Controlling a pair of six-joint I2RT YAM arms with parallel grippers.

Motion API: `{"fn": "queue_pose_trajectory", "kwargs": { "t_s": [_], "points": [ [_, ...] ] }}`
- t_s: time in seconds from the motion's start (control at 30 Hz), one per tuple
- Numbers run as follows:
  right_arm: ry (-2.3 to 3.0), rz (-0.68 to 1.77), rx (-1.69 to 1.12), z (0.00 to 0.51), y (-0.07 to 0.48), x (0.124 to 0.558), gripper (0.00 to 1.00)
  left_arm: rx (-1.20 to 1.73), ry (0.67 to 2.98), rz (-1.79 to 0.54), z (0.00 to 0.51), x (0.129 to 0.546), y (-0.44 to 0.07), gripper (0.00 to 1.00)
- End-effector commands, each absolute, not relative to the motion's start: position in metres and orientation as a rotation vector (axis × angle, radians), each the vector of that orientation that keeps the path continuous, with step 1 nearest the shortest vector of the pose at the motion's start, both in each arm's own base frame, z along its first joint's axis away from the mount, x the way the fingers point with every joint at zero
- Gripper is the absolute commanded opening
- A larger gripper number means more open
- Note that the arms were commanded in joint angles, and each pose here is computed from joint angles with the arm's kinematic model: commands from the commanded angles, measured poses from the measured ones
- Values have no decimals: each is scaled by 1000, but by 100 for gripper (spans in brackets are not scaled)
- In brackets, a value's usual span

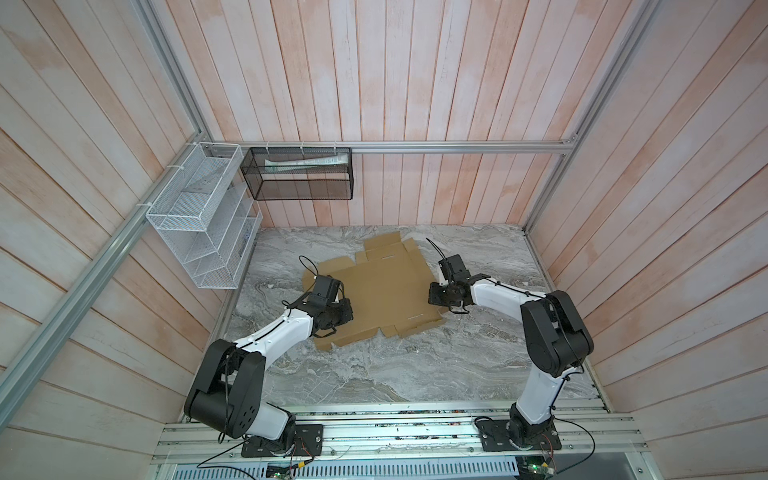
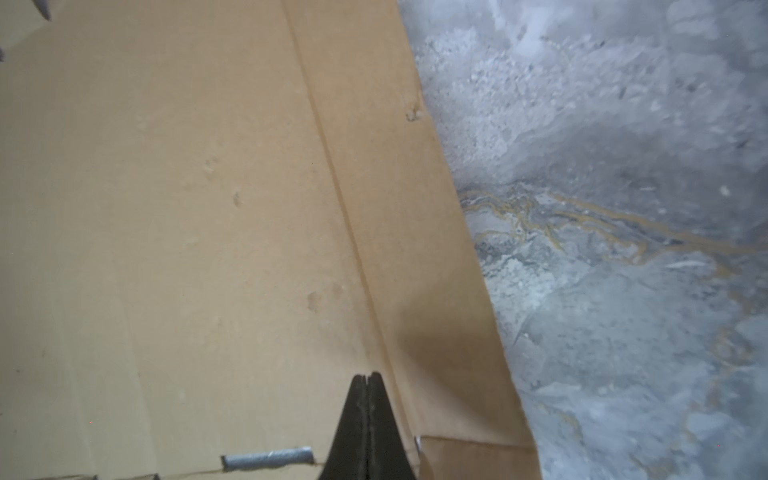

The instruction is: Fold the paper box

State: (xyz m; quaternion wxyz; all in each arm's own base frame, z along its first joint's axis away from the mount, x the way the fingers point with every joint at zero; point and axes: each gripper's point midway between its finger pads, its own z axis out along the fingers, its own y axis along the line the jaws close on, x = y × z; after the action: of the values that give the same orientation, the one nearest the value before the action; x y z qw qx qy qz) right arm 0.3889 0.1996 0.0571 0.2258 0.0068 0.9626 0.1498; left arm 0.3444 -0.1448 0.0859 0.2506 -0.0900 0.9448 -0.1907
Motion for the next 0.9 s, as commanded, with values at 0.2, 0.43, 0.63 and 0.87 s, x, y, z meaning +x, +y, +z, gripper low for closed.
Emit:
{"fn": "queue_pose_trajectory", "kwargs": {
  "t_s": [0.2, 0.43, 0.63, 0.87],
  "points": [
    [2636, 414, 47, 88, 217, 332, 0, -257, 2516, -458, 97, 393, -113, 0],
    [2662, 488, 81, 78, 238, 298, 0, -301, 2536, -436, 78, 410, -99, 0],
    [2702, 510, 89, 66, 249, 280, 0, -340, 2555, -428, 59, 416, -91, 0],
    [2709, 500, 119, 61, 243, 273, 0, -367, 2576, -423, 42, 425, -84, 0]
  ]
}}
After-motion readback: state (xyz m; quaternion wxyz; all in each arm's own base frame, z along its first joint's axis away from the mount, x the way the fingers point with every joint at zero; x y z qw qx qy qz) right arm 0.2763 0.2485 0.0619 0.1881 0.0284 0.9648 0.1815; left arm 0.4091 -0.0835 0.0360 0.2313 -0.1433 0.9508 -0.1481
